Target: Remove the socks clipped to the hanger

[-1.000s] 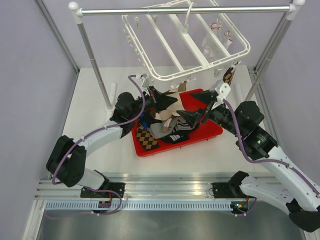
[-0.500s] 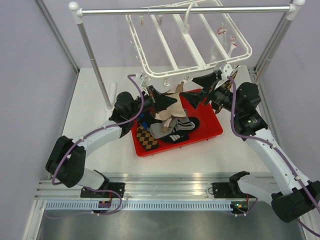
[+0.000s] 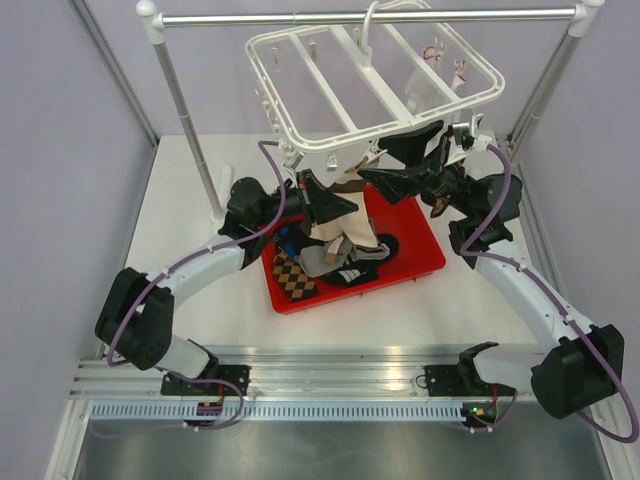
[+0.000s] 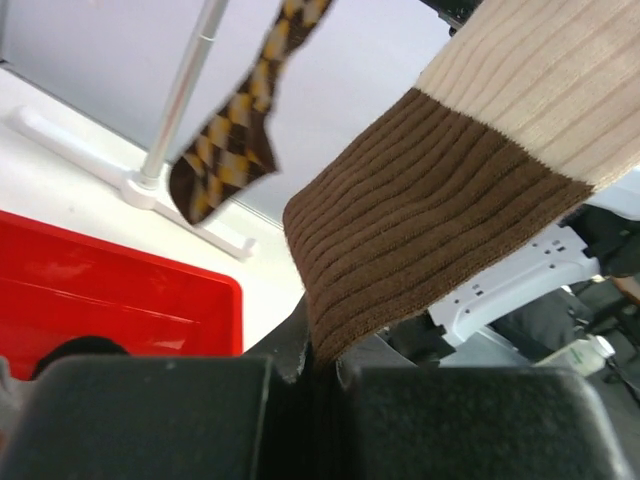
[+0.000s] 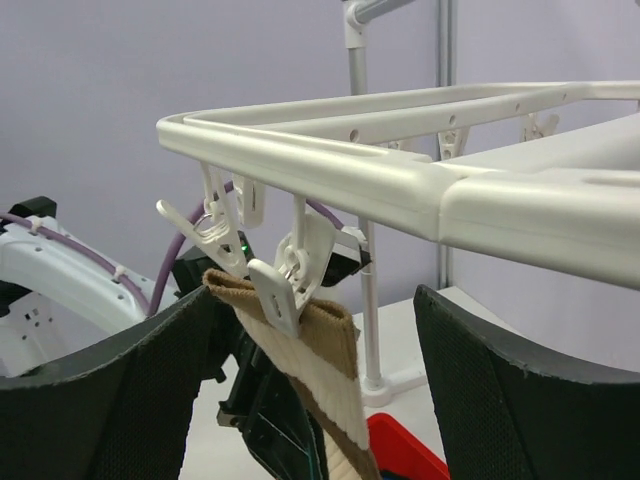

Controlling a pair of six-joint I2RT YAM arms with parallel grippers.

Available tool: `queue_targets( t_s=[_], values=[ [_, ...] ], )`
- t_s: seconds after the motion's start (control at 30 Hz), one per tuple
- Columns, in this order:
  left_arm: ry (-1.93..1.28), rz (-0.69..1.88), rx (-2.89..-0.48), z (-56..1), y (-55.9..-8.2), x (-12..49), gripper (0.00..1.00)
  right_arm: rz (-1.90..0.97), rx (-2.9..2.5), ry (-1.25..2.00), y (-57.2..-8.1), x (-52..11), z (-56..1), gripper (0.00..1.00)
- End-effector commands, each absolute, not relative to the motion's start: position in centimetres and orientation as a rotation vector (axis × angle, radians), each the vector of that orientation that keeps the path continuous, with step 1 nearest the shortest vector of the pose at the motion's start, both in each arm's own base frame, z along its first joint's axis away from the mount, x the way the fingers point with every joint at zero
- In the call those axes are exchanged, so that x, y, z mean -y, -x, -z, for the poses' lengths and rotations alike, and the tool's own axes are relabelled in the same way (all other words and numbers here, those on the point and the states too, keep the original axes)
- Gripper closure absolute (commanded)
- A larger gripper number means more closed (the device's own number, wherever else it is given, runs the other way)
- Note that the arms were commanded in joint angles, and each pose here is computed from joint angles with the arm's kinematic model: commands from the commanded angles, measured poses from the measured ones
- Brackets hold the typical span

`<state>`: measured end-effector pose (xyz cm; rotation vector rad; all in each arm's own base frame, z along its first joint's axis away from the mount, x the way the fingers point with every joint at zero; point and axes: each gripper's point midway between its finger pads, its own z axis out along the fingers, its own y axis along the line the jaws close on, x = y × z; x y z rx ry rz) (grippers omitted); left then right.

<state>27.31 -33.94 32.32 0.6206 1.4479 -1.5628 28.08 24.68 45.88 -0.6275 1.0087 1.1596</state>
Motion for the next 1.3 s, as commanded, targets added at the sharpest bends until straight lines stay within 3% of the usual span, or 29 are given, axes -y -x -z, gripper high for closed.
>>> queue_targets(
  t_s=[0.0,0.97,1.27],
  values=[
    [-0.679,1.667,-1.379,-34.1,-26.1,34.2,0.98,-1.193,-0.865,0.646,-25.7,-24.7,-48.2,0.16],
    [-0.673,1.745,-1.395,-34.2,-25.8,34.4,0.98,-1.151,-0.830,0.381,-25.5,-22.0,-47.6,0.17],
    [-0.701,1.797,-1.360,-35.1,-24.8,34.1,0.98,-1.166,-0.788,0.428,-24.9,-22.5,-48.7,0.28]
  ],
)
